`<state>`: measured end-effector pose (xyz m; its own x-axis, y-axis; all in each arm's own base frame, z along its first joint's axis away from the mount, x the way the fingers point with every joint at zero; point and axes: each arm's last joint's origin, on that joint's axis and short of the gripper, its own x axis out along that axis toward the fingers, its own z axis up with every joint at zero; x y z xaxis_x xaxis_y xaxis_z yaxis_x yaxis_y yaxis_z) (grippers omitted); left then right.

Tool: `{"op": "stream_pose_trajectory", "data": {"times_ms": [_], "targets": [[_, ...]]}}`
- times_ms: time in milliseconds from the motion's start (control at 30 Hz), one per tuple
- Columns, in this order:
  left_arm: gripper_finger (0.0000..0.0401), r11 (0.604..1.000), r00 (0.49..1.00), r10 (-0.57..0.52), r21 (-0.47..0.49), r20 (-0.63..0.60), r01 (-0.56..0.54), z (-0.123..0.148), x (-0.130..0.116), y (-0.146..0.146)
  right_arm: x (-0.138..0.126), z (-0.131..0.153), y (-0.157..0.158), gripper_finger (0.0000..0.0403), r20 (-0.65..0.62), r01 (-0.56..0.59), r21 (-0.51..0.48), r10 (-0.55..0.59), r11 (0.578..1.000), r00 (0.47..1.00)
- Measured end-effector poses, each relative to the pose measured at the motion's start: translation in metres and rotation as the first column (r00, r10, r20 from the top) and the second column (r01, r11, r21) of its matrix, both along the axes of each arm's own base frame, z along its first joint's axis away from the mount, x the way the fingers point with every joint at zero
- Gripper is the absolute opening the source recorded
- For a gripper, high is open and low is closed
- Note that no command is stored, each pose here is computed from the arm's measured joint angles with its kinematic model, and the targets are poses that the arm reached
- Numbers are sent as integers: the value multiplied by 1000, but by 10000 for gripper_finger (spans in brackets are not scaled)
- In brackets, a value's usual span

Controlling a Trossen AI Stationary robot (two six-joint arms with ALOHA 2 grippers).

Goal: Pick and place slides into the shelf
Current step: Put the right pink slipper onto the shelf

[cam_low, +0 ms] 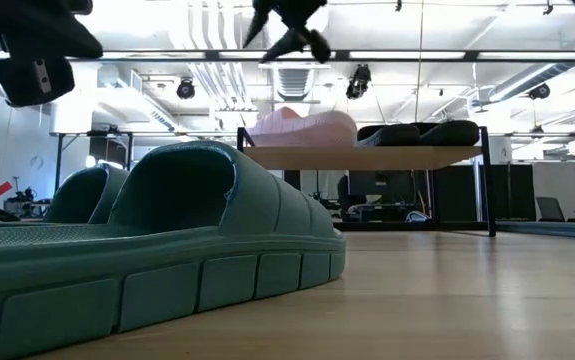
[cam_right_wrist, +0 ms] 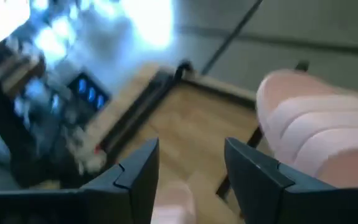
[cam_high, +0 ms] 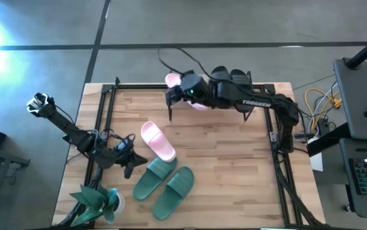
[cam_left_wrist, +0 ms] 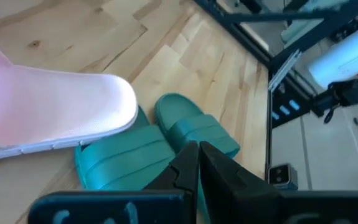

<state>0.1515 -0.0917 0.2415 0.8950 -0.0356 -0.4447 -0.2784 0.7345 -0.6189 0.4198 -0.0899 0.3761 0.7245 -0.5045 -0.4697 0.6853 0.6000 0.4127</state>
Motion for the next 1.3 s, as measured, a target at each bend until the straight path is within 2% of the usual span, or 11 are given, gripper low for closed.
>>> {"op": "stream_pose_trajectory", "data": {"times_ms": [100,167,233,400,467,567,700,833,900,1100,1300], "targets": [[0,998,999,46,-35,8,-46,1,1,2,-2,-8,-31,160,-142,-46,55,53,997,988],[0,998,998,54,-36,11,-53,1,2,3,-6,-21,-52,146,-290,-44,69,62,997,955],[0,998,998,57,-39,16,-56,1,2,3,-7,-30,-66,129,-418,-74,57,91,996,904],[0,997,997,74,-35,23,-73,2,2,3,3,-35,-68,75,-603,-300,10,245,954,760],[0,997,997,74,-35,23,-73,2,2,3,9,-33,-66,49,-605,-343,-8,268,939,749],[0,996,997,77,-41,22,-76,1,3,3,10,-25,-59,16,-585,-373,-66,267,925,766],[0,995,996,88,-48,16,-87,-1,6,1,10,-15,-51,11,-588,-434,-106,295,895,753],[0,995,995,101,-24,-1,-101,-6,10,-1,12,-15,-44,12,-550,-640,-47,515,767,657],[0,994,995,104,-19,-6,-104,-8,12,-3,17,-21,-42,12,-562,-667,-44,534,744,632],[0,994,994,106,-40,19,-105,-10,20,-9,33,-48,-48,12,-607,-695,-32,538,719,584],[0,993,994,109,-42,24,-108,-14,26,-12,41,-59,-67,12,-661,-583,-129,369,802,654]]}}
